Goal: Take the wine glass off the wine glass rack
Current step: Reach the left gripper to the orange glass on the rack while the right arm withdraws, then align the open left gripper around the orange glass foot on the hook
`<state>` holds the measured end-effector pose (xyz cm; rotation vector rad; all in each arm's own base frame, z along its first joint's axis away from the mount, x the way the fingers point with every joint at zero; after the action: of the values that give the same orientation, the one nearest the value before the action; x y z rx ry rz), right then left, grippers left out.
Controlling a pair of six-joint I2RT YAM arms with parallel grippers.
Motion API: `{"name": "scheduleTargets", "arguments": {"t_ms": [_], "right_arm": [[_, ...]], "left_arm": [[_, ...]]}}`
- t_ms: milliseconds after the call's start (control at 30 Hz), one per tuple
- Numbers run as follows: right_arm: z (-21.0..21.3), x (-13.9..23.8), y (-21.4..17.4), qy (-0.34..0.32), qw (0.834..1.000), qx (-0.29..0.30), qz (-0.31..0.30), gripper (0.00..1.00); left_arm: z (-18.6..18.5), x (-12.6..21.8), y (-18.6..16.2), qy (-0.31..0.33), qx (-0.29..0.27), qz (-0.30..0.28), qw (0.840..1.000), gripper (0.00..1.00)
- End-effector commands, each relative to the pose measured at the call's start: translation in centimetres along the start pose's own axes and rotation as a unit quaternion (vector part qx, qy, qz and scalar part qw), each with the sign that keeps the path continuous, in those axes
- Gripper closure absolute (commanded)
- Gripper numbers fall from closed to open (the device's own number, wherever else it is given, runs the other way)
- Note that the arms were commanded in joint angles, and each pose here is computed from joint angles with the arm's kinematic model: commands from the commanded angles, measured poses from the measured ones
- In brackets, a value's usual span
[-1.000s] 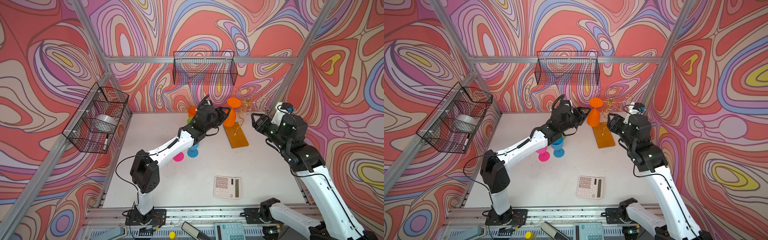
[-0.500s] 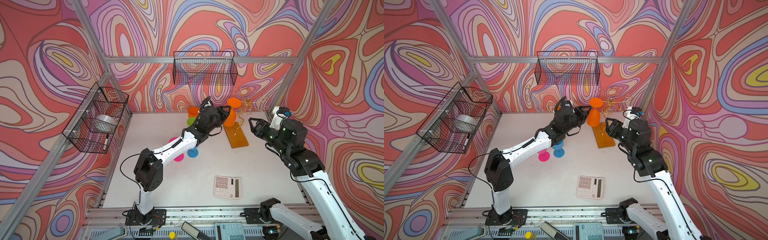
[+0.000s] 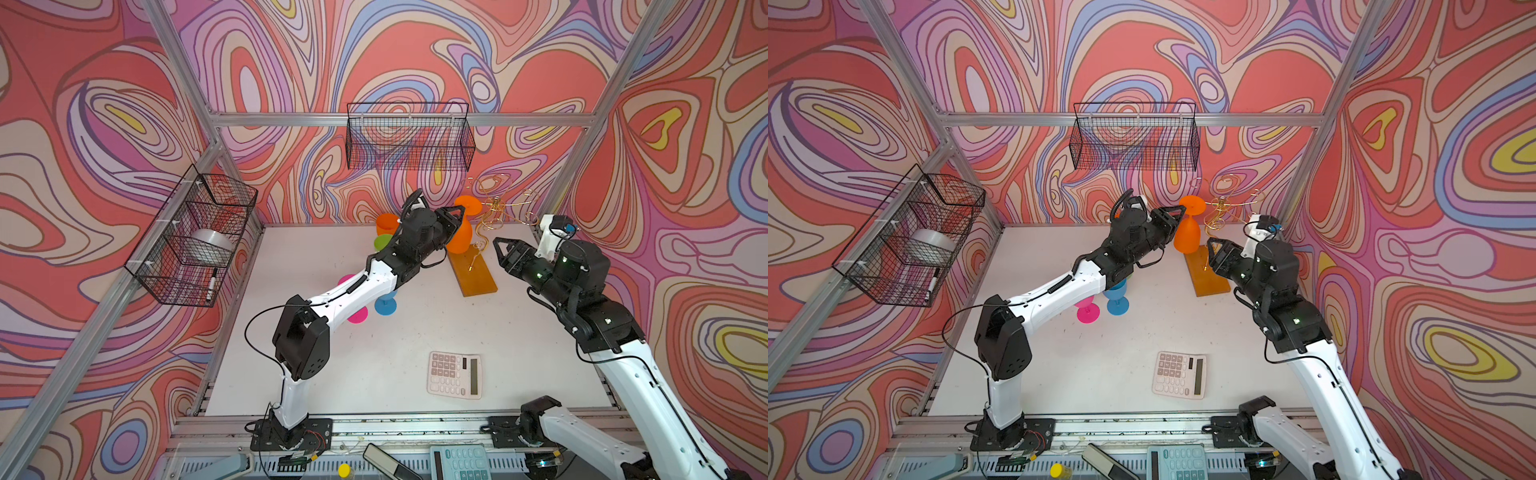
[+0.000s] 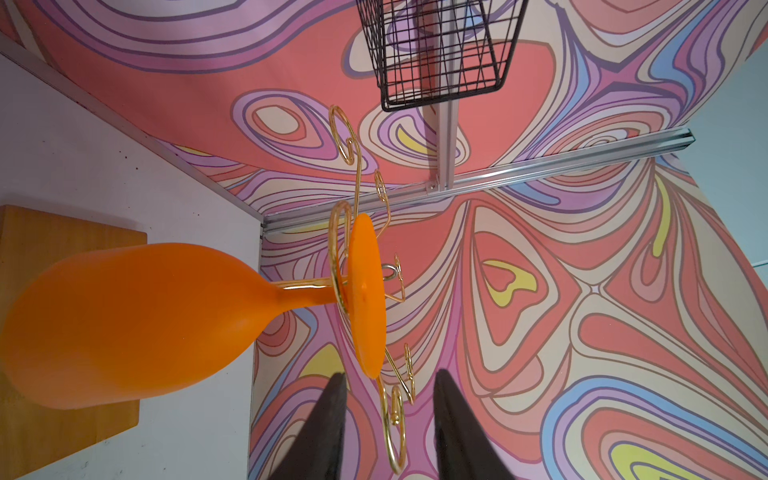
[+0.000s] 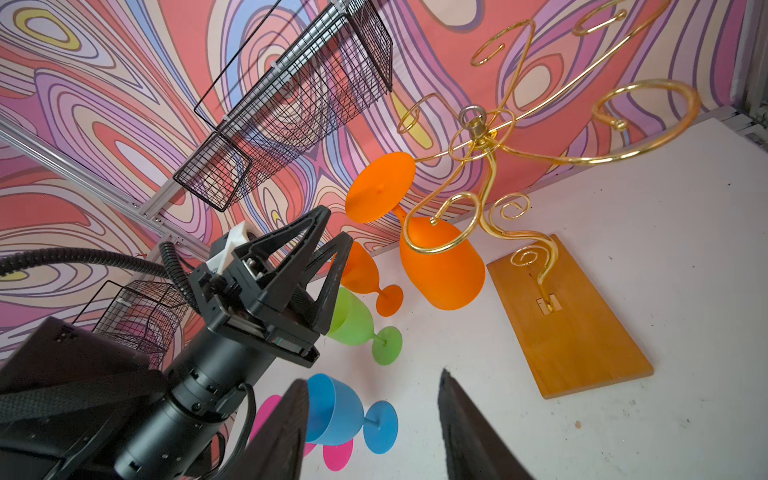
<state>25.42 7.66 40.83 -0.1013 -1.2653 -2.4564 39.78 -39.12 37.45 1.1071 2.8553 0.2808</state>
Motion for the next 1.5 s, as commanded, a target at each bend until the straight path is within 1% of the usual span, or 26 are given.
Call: {"name": "scheduleTargets", "arguments": {"t_ms": [0,233,533,700,900,1267,1467], "right_arm": [[0.6,0.7,0.8,0.016,1.0,0.004,-0.018,0.47],[0.5,0.7,0.6,0.018,1.0,0.007,-0.018,0.48],[0.6,0.6,0.6,0.02,1.0,0.012,-0.019,0.48],[0.6,0.5,0.6,0.022,1.0,0.012,-0.018,0.48],[0.5,0.6,0.4,0.023,1.0,0.01,-0.019,0.49],[0.3,1.7,0.4,0.021,0.999,0.01,-0.03,0.49],[0.2,1.9,0.3,0.024,0.999,0.011,-0.032,0.48]], "left_arm": [[-0.2,-0.9,-0.4,-0.013,0.01,0.004,1.0,0.65],[0.1,-1.7,-0.5,-0.01,0.01,0.005,1.0,0.66],[-1.1,-2.0,-0.6,-0.024,0.005,0.012,1.0,0.71],[-1.7,-1.9,-0.5,-0.032,0.002,0.012,0.999,0.76],[-1.7,-2.2,-0.8,-0.032,-0.003,0.018,0.999,0.8],[-0.5,-2.5,-1.3,0.001,0.004,0.029,1.0,0.8],[-0.5,-2.2,-1.4,0.003,0.004,0.031,1.0,0.76]]}}
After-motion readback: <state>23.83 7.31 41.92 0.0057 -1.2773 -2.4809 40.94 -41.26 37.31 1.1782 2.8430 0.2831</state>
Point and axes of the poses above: each gripper's point midway between its finger pads, its own x axis back along the fingers, its own z axis along the line the jaws close on, y = z × x, the point moved 6 cm from there along x, back along the fingers
